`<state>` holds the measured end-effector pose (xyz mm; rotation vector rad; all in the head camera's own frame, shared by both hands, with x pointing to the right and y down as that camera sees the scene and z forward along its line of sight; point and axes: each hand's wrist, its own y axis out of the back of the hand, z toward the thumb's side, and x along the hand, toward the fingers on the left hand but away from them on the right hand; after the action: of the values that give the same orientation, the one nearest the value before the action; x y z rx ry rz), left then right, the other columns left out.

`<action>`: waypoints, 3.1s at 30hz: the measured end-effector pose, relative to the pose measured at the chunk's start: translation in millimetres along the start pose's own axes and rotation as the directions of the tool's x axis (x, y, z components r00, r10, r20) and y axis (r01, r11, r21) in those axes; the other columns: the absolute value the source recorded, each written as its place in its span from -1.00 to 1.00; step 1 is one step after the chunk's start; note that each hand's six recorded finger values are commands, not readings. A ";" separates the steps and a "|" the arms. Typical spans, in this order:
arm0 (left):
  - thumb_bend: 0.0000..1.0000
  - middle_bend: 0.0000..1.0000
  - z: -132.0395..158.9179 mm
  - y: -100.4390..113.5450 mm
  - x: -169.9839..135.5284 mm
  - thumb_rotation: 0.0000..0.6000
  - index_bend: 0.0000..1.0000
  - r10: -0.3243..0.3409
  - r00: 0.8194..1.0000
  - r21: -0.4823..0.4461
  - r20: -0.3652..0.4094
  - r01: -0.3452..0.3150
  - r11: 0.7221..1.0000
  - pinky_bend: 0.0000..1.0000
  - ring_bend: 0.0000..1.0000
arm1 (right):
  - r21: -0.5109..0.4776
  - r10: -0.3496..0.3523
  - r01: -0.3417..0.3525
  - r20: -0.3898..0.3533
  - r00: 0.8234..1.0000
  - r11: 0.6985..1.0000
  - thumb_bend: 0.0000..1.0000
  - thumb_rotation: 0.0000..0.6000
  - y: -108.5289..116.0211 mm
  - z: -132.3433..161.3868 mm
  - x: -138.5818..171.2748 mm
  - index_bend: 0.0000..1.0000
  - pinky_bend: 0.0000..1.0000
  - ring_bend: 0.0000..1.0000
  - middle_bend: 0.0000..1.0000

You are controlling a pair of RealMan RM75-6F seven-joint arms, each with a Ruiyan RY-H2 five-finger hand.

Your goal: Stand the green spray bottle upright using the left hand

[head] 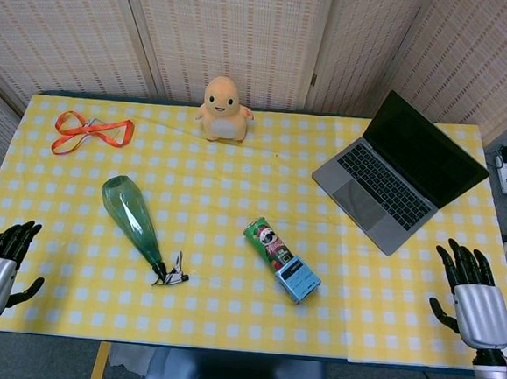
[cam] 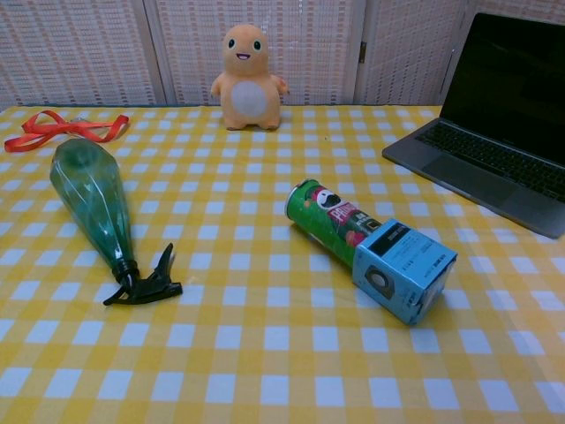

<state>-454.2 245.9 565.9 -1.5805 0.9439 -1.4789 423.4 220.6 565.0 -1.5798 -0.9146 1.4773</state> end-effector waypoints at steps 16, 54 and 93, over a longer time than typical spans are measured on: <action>-0.42 -0.58 38.1 -13.9 6.9 1.00 -0.49 0.017 0.973 -0.054 0.231 -0.005 0.999 -0.55 -0.65 | -0.013 0.006 -0.006 -0.008 1.000 1.000 -0.35 1.00 0.3 -0.3 0.7 -1.00 -1.00 -1.00 -1.00; -0.44 -0.55 103.7 -81.1 81.8 1.00 -0.62 0.059 0.857 -0.108 0.511 -0.004 0.994 -0.67 -0.83 | -0.003 0.057 -0.057 0.085 0.995 0.998 -0.35 1.00 -11.0 -21.3 -12.9 -1.00 -1.00 -1.00 -1.00; -0.64 -0.88 155.4 -133.5 115.1 1.00 -0.61 0.040 0.841 -0.089 0.539 0.010 0.996 -0.90 -1.00 | -0.039 0.014 -0.011 0.071 0.997 0.999 -0.35 1.00 3.1 -28.1 -2.8 -1.00 -1.00 -1.00 -1.00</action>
<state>-290.4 207.5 730.0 -1.9087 0.6878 -0.8957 451.2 215.0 564.3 -1.5715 -0.9808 1.5415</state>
